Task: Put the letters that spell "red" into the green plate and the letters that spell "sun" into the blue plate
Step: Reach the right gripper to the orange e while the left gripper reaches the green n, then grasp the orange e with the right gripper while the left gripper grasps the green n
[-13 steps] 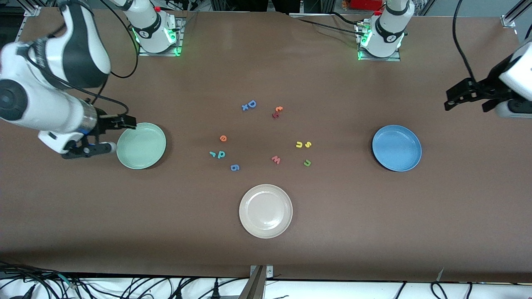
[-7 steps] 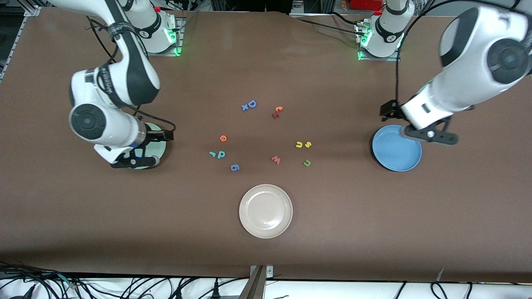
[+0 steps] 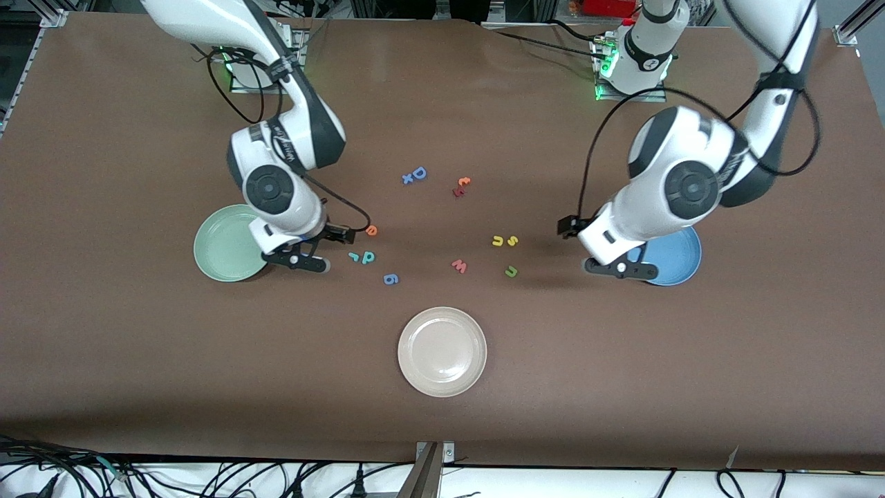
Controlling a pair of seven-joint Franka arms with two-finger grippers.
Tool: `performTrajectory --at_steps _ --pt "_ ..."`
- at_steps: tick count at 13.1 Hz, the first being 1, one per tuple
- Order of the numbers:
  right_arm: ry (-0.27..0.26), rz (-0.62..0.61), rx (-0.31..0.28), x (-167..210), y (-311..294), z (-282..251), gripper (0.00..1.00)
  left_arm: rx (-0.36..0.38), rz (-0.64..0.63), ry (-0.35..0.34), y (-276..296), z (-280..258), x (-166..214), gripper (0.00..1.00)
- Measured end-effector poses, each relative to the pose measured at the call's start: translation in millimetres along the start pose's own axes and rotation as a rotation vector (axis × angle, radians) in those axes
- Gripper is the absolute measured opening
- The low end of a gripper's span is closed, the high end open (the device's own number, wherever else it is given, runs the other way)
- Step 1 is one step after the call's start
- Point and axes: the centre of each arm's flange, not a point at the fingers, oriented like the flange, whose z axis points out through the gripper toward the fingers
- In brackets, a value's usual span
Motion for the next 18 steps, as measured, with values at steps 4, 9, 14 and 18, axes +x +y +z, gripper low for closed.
performTrajectory --at_steps 4,9,14,18 --pt "0.055 0.111 0.041 -45 -30 50 0.92 -0.044 -0.228 0.034 55 68 7 1.0" --pt "0.072 0.186 0.056 -59 -46 90 0.81 -0.056 -0.432 0.019 59 104 18 1.0" --pt "0.091 0.188 0.08 -58 -50 96 0.4 -0.116 -0.737 0.04 81 141 26 1.0" --pt "0.091 0.202 0.08 -62 -54 96 0.39 -0.135 -0.854 0.055 75 152 34 1.0"
